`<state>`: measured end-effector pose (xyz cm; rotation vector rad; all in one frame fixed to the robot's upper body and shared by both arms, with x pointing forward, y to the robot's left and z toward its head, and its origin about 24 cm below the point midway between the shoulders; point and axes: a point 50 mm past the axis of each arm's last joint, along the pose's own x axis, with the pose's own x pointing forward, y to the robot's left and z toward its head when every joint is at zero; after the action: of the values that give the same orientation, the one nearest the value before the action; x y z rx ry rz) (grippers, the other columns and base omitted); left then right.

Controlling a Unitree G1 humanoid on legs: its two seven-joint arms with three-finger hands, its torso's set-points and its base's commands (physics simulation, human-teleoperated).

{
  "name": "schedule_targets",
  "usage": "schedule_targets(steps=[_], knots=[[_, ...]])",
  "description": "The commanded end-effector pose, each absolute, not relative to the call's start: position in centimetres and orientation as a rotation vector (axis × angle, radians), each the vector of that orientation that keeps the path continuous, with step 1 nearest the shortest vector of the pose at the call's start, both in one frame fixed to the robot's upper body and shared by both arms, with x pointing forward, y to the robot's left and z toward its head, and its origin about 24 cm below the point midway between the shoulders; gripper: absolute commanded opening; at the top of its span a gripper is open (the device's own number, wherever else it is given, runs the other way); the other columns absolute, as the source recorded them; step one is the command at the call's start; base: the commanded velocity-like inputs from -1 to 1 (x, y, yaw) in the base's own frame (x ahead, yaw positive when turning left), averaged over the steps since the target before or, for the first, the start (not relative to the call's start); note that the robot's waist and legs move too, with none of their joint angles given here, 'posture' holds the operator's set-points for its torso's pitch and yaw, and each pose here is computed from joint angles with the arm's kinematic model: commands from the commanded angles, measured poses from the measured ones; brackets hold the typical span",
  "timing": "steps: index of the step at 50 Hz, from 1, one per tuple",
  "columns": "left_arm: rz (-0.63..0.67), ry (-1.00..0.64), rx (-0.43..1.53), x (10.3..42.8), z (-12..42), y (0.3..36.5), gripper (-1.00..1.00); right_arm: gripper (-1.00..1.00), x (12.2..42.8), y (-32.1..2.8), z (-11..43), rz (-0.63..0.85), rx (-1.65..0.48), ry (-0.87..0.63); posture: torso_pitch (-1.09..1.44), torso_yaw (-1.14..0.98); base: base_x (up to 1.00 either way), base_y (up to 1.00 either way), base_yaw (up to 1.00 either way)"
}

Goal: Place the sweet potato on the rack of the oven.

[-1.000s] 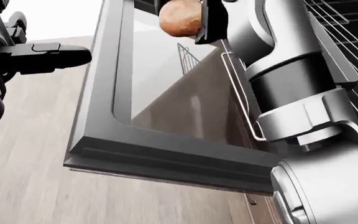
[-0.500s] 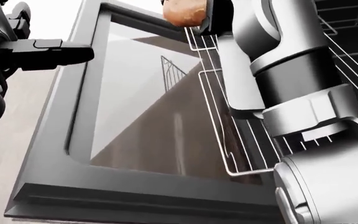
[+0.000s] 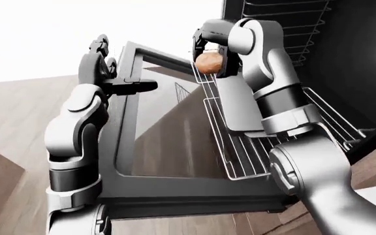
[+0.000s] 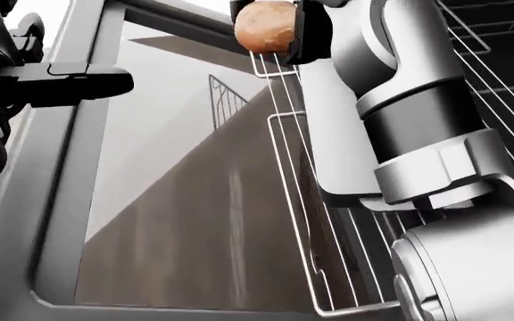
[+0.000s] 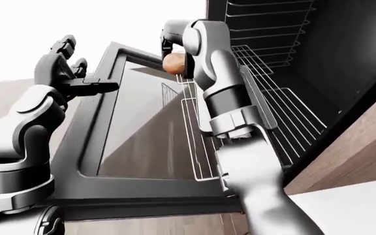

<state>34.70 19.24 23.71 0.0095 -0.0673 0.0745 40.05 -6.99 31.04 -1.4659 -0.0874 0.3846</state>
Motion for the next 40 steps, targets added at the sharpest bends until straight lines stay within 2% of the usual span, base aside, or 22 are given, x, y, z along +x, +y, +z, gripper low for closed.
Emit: schedule_targets(steps=[1,10,23,30,40], knots=[[0.076,-0.174,0.015,34.3,25.9,19.2,1.00,-1.00,39.2,-6.8,34.0,0.309,-1.469,-0.204,0.00,0.00,0.00,0.00,0.00],[0.074,-0.173,0.025,34.3,26.0,19.1,1.00,-1.00,39.6,-7.8,34.7,0.279,-1.471,-0.182,0.00,0.00,0.00,0.00,0.00],[0.074,-0.166,0.047,34.2,26.0,19.4,1.00,-1.00,40.7,-11.8,35.6,0.177,-1.449,-0.095,0.00,0.00,0.00,0.00,0.00],[0.074,-0.166,0.043,34.2,26.0,19.4,1.00,-1.00,41.5,-14.2,34.7,0.109,-1.436,-0.049,0.00,0.00,0.00,0.00,0.00],[0.075,-0.164,0.041,34.4,25.9,19.5,1.00,-1.00,42.6,-15.4,31.8,0.043,-1.421,-0.040,0.00,0.00,0.00,0.00,0.00]])
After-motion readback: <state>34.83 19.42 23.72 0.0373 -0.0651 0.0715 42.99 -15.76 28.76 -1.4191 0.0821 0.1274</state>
